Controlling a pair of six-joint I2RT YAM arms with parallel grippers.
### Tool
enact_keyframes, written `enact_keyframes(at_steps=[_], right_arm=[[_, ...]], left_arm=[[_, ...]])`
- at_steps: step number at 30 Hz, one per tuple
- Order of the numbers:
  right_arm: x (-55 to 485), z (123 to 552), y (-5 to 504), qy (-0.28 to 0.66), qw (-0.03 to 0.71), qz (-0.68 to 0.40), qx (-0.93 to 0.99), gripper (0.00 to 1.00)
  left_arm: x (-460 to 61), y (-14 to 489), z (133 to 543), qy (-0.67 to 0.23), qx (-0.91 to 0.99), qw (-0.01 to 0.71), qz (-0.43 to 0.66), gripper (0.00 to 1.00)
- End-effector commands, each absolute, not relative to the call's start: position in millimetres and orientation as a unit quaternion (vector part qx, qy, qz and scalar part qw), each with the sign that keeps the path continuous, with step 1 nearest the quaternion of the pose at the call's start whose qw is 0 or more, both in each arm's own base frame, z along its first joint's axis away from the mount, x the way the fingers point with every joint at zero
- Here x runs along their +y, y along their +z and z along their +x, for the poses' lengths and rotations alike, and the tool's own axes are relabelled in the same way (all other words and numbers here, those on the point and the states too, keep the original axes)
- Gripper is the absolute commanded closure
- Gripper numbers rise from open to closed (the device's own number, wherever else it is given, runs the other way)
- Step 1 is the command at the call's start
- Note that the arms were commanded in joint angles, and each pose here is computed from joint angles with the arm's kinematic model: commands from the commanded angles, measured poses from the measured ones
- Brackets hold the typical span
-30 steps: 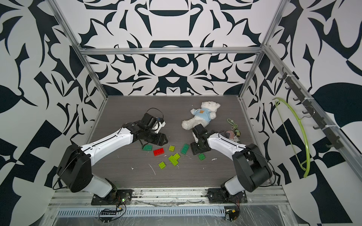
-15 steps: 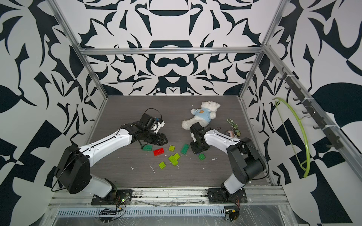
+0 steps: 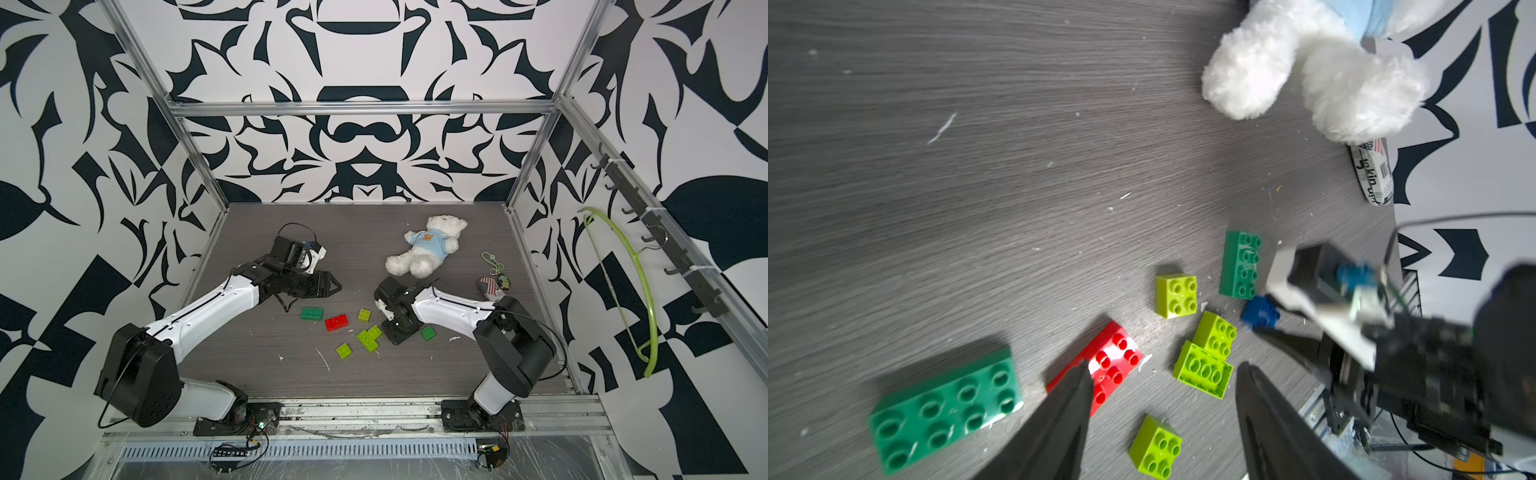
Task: Assemble a carrot with lego
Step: Pick up the lego brick from the center of the board, then move the lego brick at the center of the board.
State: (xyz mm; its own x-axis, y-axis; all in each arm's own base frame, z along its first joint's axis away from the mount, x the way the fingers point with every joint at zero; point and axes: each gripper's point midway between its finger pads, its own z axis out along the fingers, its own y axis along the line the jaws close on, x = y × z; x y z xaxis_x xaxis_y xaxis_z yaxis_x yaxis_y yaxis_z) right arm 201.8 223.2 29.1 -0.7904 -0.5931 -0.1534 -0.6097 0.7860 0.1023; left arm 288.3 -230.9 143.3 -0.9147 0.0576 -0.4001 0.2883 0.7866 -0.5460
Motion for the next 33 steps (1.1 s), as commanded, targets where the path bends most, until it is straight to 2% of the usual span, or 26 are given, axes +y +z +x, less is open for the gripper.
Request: enact_keyframes(at_steps=[1,15,22,26,33], right_arm=[[257,210,41,0.093,0.08,-0.362,0.924,0.69],[374,276,46,0.135,0.109,-0.435,0.884,0.71],[325,253,69,0.104,0.084,-0.443,0.887,0.71],[292,234,64,0.077,0.059,-0.436,0.895,0.72],[284,211,50,0.084,0.027,-0.426,0.9,0.73]], left_arm=[[-225,151,289,-0.328,0.922,0.193,0.075,0.38],[-133,169,316,-0.294,0.913,0.274,-0.074,0.38],[-134,174,315,-0.297,0.912,0.273,-0.07,0.38],[-137,174,316,-0.304,0.91,0.273,-0.066,0.38],[-141,169,317,-0.312,0.911,0.263,-0.063,0.38]])
